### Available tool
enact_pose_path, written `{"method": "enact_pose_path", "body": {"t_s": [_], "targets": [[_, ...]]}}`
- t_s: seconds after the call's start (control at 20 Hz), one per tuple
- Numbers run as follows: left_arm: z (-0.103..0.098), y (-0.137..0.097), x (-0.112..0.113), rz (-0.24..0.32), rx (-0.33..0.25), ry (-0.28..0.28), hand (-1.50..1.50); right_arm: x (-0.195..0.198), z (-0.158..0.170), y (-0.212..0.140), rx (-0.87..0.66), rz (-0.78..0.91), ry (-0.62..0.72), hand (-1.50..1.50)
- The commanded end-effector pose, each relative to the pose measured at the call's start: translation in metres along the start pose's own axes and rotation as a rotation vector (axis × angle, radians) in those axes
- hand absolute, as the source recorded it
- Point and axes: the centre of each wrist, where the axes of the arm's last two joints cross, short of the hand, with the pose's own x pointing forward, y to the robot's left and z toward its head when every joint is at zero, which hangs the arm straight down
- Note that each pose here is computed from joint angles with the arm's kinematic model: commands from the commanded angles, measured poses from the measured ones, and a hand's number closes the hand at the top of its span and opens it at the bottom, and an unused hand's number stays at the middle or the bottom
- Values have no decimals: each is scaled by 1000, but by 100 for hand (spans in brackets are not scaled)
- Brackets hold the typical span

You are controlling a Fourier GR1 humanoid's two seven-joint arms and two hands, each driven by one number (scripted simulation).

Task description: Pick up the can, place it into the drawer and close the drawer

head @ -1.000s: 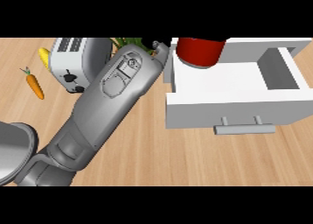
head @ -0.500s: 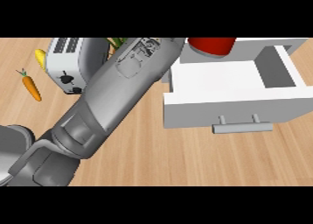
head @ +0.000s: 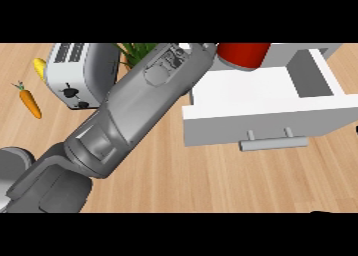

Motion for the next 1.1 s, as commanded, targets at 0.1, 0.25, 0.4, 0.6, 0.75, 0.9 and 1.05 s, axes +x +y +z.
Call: {"method": "enact_pose_path", "body": {"t_s": [0.1, 0.25, 0.4, 0.6, 0.75, 0.9, 1.05], "targets": [[-1, -4, -8, -47, 34, -21, 150, 1, -5, -8, 28, 1, 3, -150], [1, -6, -17, -77, 56, -27, 150, 3, -17, 4, 12, -5, -10, -150], [-3, -2, -21, -91, 48, -15, 150, 9, -15, 8, 24, 10, -13, -150], [-2, 2, -41, -125, 74, 3, 150, -2, -11, 4, 11, 15, -24, -150], [2, -3, -42, -175, 65, -40, 150, -2, -17, 10, 31, -5, -25, -150], [-3, 6, -50, -165, 74, -23, 150, 12, -28, 9, 34, 8, -38, -150], [2, 6, -66, -173, 125, -6, -150, 6, -17, 10, 60, 6, -40, -150]]}}
